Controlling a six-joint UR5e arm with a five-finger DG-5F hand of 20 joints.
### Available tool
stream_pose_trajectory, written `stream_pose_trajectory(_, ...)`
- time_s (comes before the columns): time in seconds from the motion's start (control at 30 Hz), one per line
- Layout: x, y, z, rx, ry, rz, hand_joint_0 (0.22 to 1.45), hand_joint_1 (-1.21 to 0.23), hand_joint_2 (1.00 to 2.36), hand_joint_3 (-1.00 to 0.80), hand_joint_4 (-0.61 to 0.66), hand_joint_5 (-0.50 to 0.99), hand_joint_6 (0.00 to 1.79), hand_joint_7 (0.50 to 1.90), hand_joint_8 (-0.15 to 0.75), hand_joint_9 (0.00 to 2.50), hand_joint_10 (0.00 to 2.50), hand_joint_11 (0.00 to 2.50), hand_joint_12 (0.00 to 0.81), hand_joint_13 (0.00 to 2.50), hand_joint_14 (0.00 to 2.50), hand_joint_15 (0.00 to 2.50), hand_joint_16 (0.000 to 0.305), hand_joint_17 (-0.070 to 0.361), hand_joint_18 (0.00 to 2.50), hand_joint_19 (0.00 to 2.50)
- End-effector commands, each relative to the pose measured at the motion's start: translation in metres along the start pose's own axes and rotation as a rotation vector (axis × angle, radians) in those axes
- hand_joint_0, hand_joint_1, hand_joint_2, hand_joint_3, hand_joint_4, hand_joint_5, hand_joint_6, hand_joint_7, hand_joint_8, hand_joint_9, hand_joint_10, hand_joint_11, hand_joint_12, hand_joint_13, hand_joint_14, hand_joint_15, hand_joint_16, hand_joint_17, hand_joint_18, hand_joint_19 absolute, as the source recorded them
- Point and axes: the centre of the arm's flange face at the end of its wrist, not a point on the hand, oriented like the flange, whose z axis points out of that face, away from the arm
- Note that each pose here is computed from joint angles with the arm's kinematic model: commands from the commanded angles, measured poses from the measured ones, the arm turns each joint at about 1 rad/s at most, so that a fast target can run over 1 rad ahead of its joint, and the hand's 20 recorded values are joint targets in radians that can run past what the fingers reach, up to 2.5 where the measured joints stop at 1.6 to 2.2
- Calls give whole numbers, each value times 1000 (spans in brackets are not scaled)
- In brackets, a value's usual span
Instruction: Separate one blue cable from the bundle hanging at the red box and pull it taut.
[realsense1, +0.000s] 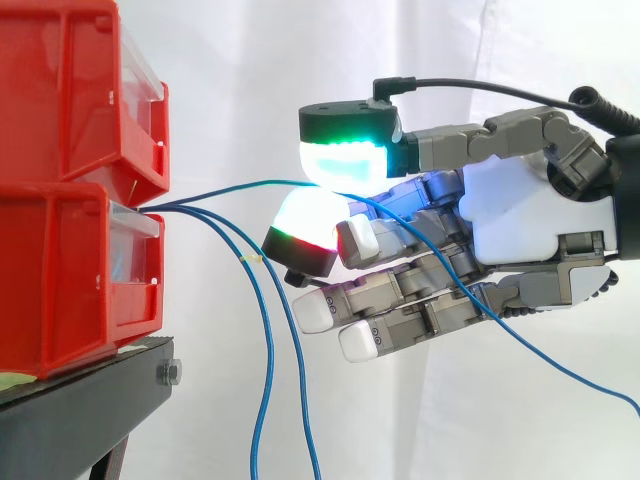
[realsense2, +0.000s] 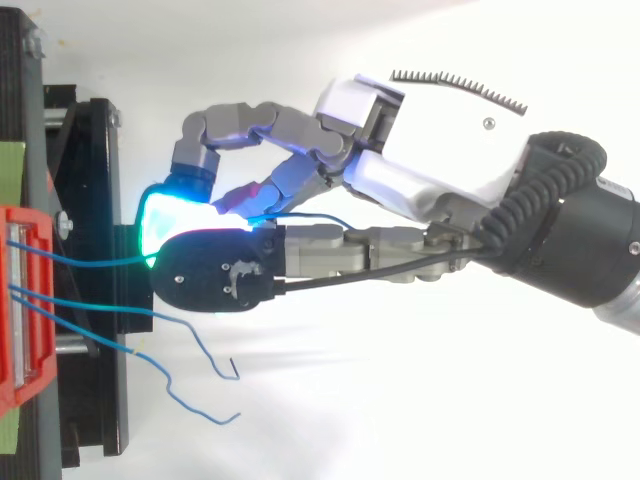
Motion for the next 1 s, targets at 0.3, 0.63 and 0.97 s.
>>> stream_pose_trajectory(0.3,0,0,0,0,1,0,765,-824,1021,27,151,-145,734,1142,300,1059,21,888,302,791,16,396,29,65,656,427)
stream_pose_trajectory(0.63,1,0,0,0,2,0,768,-822,1020,-2,165,-137,734,1142,274,1232,7,1573,291,949,23,814,26,59,677,390)
stream_pose_trajectory(0.97,1,0,0,-1,2,1,766,-826,1019,-13,173,-134,729,1138,246,1154,557,1681,281,1090,14,1363,28,63,711,491)
